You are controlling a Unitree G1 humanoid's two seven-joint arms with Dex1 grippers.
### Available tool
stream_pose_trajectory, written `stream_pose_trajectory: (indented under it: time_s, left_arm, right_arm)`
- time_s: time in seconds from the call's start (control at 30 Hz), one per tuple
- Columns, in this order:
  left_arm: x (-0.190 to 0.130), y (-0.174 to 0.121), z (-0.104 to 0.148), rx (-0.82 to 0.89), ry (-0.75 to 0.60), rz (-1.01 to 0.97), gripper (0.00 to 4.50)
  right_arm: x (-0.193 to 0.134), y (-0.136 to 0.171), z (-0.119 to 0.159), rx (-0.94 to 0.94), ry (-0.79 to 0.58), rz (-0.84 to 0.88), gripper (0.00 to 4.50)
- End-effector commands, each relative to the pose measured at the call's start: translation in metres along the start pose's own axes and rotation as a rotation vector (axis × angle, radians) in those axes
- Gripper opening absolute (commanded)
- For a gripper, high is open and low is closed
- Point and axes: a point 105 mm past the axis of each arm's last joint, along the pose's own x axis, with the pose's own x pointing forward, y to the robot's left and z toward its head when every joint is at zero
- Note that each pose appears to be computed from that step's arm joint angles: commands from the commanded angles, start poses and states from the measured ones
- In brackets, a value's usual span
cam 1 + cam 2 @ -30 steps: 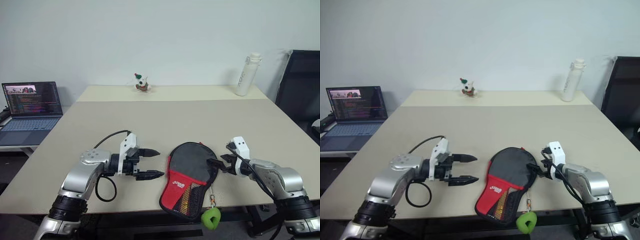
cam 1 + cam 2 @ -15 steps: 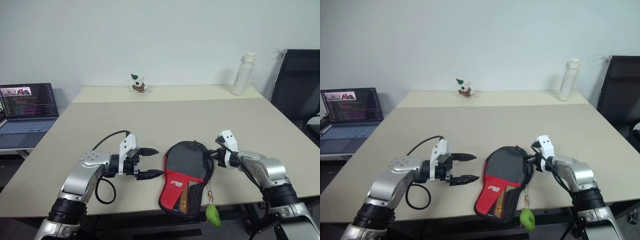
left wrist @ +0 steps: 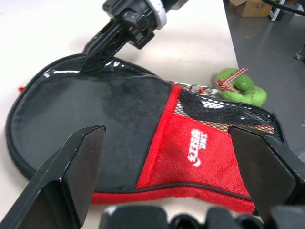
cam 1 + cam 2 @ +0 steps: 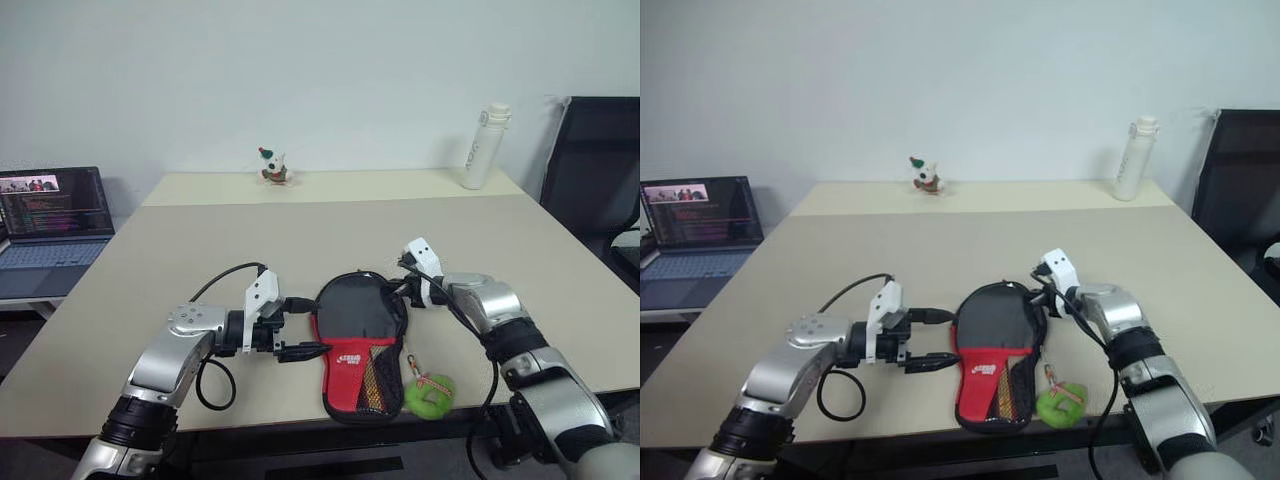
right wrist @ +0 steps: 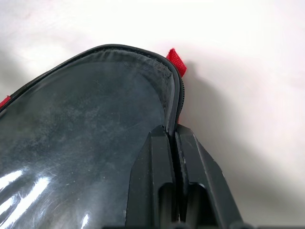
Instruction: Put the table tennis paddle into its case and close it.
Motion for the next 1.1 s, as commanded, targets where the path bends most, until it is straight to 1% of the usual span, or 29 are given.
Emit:
stream_pose_trajectory:
  time_s: [0.03, 0.2, 0.27, 0.43, 0.47, 0.5, 0.57, 0.67, 0.77, 0.83, 0.87, 0.97, 1.03, 1.1]
  left_arm:
    - [0.000, -0.002, 0.011, 0.052, -0.026, -0.003, 4.50]
    - [0.003, -0.001, 0.008, 0.052, -0.024, 0.001, 4.50]
    - [0.004, -0.001, 0.008, 0.053, -0.025, 0.000, 4.50]
    - [0.012, 0.003, 0.008, 0.062, -0.028, 0.004, 4.50]
    - [0.013, 0.004, 0.008, 0.064, -0.029, 0.006, 4.50]
    - [0.015, 0.005, 0.009, 0.068, -0.031, 0.009, 4.50]
    - [0.025, 0.012, 0.013, 0.090, -0.042, 0.018, 4.50]
    - [0.037, 0.020, 0.020, 0.114, -0.061, 0.020, 4.50]
    - [0.049, 0.029, 0.022, 0.131, -0.063, 0.024, 4.50]
    - [0.057, 0.035, 0.021, 0.142, -0.051, 0.023, 4.50]
    - [0.060, 0.037, 0.020, 0.147, -0.047, 0.022, 4.50]
    - [0.070, 0.046, 0.012, 0.150, -0.014, 0.021, 4.50]
    - [0.072, 0.049, 0.010, 0.156, -0.004, 0.020, 4.50]
    - [0.079, 0.054, 0.002, 0.132, 0.015, 0.020, 4.50]
  right_arm:
    - [0.002, 0.002, 0.029, -0.076, -0.072, 0.014, 0.03]
    - [0.015, 0.014, 0.032, -0.105, -0.060, 0.059, 0.03]
    - [0.019, 0.015, 0.031, -0.113, -0.039, 0.053, 0.03]
    - [0.021, 0.016, 0.039, -0.090, -0.069, 0.049, 0.03]
    - [0.021, 0.016, 0.041, -0.087, -0.076, 0.046, 0.48]
    - [0.020, 0.016, 0.043, -0.084, -0.082, 0.046, 0.70]
    - [0.017, 0.018, 0.055, -0.071, -0.130, 0.041, 1.33]
    - [0.010, 0.020, 0.075, -0.034, -0.218, 0.029, 2.44]
    - [-0.012, 0.016, 0.093, 0.038, -0.324, 0.008, 3.59]
    - [-0.032, 0.016, 0.090, 0.048, -0.341, 0.003, 4.25]
    - [-0.038, 0.017, 0.088, 0.048, -0.341, 0.000, 4.48]
    - [-0.071, 0.026, 0.056, 0.034, -0.278, 0.007, 4.48]
    - [-0.082, 0.033, 0.045, 0.025, -0.246, 0.014, 4.48]
    - [-0.109, 0.042, 0.017, 0.031, -0.176, 0.026, 4.48]
